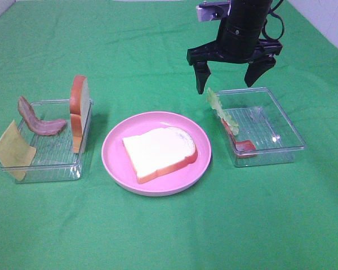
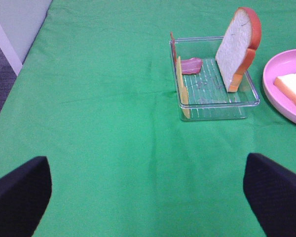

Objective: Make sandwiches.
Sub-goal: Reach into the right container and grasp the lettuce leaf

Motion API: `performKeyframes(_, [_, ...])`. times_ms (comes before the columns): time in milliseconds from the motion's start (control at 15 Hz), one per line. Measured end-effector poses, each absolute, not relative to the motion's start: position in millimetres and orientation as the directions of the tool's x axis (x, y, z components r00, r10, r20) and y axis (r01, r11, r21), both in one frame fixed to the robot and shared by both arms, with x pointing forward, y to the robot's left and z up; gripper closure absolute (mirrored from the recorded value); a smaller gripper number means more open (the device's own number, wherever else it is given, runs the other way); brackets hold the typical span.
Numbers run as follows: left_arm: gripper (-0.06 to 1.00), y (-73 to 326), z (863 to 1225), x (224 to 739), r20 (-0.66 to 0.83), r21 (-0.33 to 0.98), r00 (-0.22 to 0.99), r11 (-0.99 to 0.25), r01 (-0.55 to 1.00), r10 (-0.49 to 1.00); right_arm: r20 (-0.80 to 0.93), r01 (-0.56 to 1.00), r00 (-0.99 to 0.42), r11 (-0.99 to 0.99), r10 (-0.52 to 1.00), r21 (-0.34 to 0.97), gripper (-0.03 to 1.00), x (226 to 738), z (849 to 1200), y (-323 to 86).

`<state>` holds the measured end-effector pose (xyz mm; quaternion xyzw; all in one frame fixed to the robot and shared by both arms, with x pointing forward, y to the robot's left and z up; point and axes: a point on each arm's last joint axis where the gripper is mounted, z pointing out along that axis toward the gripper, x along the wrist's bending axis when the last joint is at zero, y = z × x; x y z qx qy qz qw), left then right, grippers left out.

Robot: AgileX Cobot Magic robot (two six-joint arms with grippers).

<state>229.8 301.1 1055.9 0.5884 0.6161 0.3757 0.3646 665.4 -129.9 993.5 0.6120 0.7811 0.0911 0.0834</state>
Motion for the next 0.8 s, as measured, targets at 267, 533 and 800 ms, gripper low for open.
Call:
performKeyframes(267, [-0.04,301,1056,230,-0.007,0.892,-0.042,0.025,0.451,0.999,0.042,0.942,-0.230,0.212,0.972,0.260,0.00,673,974,-122])
performKeyframes(533, [-0.04,301,1056,230,-0.007,0.892,-0.042,0.025,0.451,0.999,0.018,0.943,-0.247,0.236,0.969,0.236,0.00,679,951,-122])
performKeyframes(800, [-0.04,301,1056,230,-0.007,0.892,-0.042,0.025,0.451,0.999,0.007,0.946,-0.252,0.245,0.968,0.214,0.03,681,936,-121])
